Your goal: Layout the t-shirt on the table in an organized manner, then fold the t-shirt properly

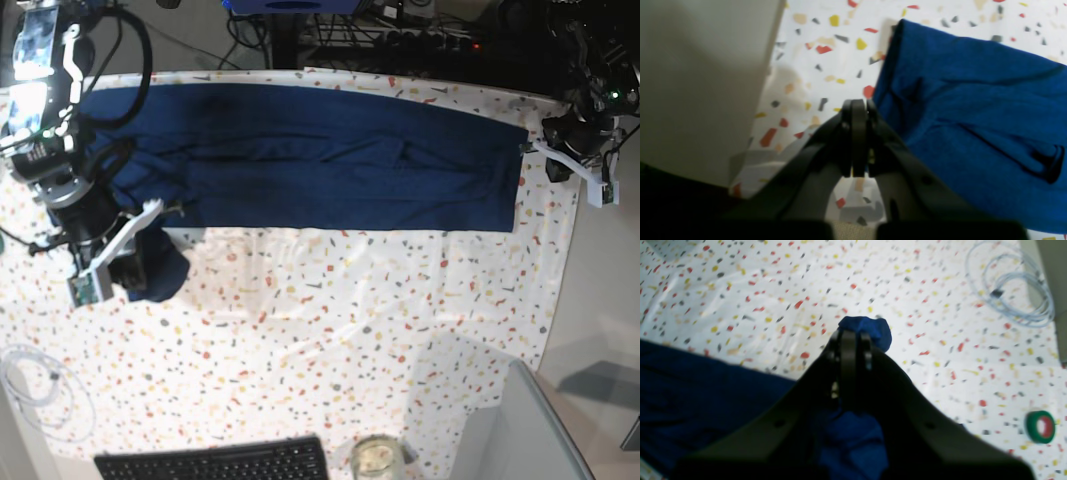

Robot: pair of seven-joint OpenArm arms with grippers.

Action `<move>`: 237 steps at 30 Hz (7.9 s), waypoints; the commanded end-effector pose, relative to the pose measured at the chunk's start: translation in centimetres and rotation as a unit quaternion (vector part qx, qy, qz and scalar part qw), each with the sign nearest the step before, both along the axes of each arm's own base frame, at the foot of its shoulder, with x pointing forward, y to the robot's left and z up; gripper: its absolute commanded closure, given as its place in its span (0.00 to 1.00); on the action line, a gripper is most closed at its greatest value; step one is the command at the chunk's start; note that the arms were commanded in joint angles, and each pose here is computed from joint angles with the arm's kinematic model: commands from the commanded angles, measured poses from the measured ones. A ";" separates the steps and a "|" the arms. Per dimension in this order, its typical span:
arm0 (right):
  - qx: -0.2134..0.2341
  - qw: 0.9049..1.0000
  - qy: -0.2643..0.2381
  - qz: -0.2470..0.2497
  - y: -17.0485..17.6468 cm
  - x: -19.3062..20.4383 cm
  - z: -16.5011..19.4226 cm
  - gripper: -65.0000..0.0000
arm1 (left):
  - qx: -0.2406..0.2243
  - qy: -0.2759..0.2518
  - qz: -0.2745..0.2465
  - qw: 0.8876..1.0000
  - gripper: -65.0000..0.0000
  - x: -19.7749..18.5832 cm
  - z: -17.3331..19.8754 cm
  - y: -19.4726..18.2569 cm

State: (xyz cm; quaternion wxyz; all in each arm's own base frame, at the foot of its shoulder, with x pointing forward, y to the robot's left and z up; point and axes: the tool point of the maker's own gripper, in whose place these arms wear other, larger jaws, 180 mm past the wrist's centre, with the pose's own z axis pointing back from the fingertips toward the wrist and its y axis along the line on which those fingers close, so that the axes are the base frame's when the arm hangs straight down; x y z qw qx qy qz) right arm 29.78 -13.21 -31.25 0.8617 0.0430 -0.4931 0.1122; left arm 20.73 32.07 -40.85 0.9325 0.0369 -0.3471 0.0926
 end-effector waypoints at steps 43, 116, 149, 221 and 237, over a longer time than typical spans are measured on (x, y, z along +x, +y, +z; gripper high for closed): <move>0.164 0.928 0.125 0.309 21.3 -7.4 -4.3 1.00 | 0.068 0.007 0.058 0.996 1.00 -4.6 2.8 7.1; 0.022 0.909 0.219 0.353 31.2 -5.4 -11.4 0.99 | 0.067 0.023 0.125 0.990 1.00 -13.2 0.4 8.7; 0.133 0.900 0.116 0.399 34.3 -5.7 -3.3 0.36 | 0.064 0.000 0.126 0.990 1.00 -11.4 0.8 8.6; 0.128 0.957 0.249 -0.079 -1.0 -1.9 -15.7 0.99 | 0.044 -0.010 0.087 0.995 1.00 -8.1 -0.1 6.2; 0.131 0.973 0.177 -0.074 -1.4 -1.3 -10.8 0.99 | -0.015 -0.089 0.000 0.996 1.00 -4.0 5.5 0.9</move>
